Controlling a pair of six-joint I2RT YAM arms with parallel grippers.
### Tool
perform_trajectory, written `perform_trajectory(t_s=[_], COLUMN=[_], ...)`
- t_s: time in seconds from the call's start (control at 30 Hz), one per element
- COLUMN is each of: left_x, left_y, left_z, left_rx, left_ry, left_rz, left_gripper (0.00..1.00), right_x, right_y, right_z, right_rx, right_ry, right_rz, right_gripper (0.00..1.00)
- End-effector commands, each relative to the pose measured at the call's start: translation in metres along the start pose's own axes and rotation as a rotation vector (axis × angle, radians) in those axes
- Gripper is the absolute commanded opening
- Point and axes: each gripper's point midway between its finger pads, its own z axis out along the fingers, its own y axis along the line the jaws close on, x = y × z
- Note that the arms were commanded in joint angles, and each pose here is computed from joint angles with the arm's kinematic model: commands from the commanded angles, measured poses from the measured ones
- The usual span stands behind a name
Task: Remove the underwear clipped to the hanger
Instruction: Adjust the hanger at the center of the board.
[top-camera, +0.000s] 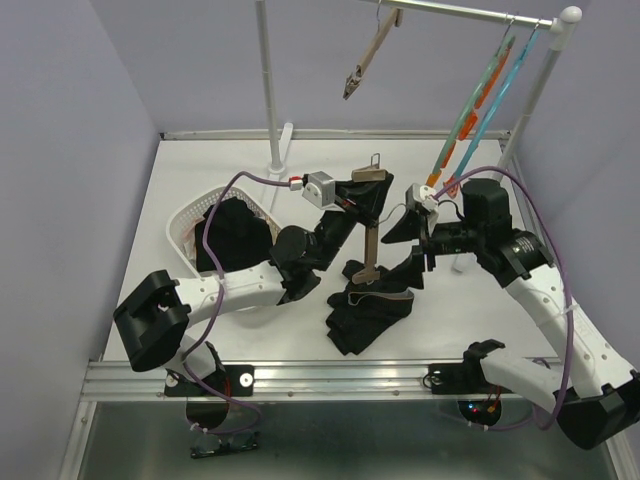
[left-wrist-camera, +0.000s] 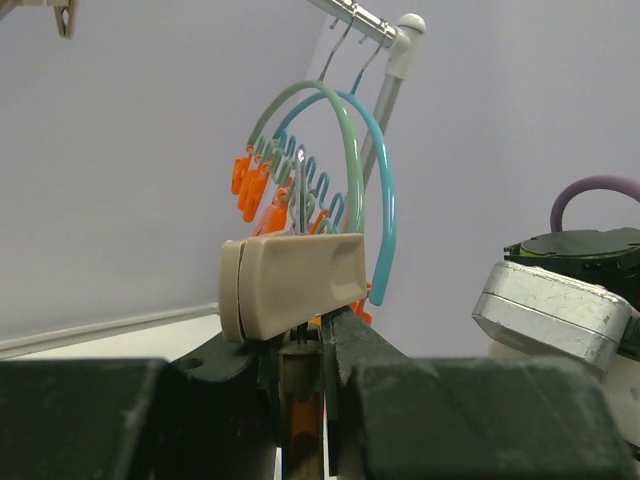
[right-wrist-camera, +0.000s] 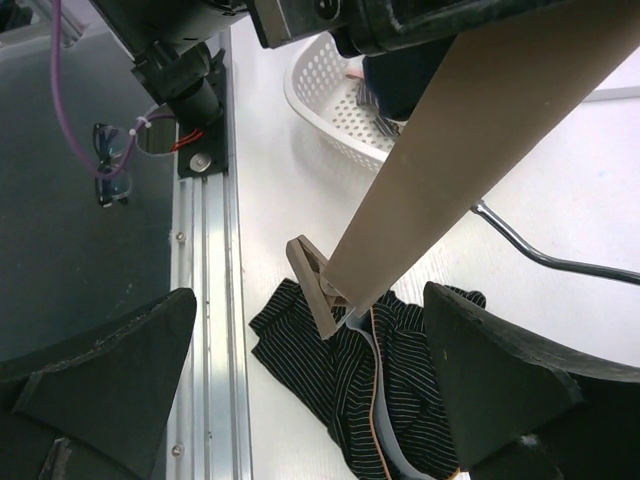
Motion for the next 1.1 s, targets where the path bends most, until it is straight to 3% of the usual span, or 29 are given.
perform_trajectory(t_s=[0.0,0.3,0.73,0.8,0.93,0.97,1.03,1.07], left_x=[-0.222,-0.251,-0.261,-0.264,-0.264,-0.263,-0.261,-0.260], left_y=[-0.040,-0.048,-0.057,-0.057,-0.057,-0.056,-0.056,-0.056], left_z=[-0.050,-0.055,-0.052,-0.052,-0.050,-0.049,-0.048,-0.047], left_rx=[0.193,0.200,0.216,0.212,0.205,0.203,0.201,0.198], left_ry=[-0.839,-0.911,-0.938,-0.948,-0.951,-0.950,-0.946,-0.945], left_rz=[-0.265,-0.257,-0.313,-0.308,-0.310,-0.308,-0.312,-0.314], left_gripper=[0.00,0.00,0.00,0.00,0.00,0.00,0.00,0.00], right_x=[-0.015,-0.023,-0.055,-0.060,-0.064,-0.065,-0.067,-0.068], right_y=[-0.005,-0.014,0.003,0.006,0.012,0.013,0.016,0.016], right_z=[0.000,-0.003,0.006,0.007,0.006,0.006,0.006,0.005], right_rx=[0.021,0.067,-0.107,-0.123,-0.145,-0.150,-0.158,-0.156], right_ry=[-0.015,-0.016,-0.125,-0.140,-0.151,-0.153,-0.156,-0.159], right_rz=[-0.063,-0.104,-0.132,-0.130,-0.131,-0.132,-0.137,-0.141], right_gripper=[1.00,1.00,0.99,0.95,0.76,0.65,0.52,0.38])
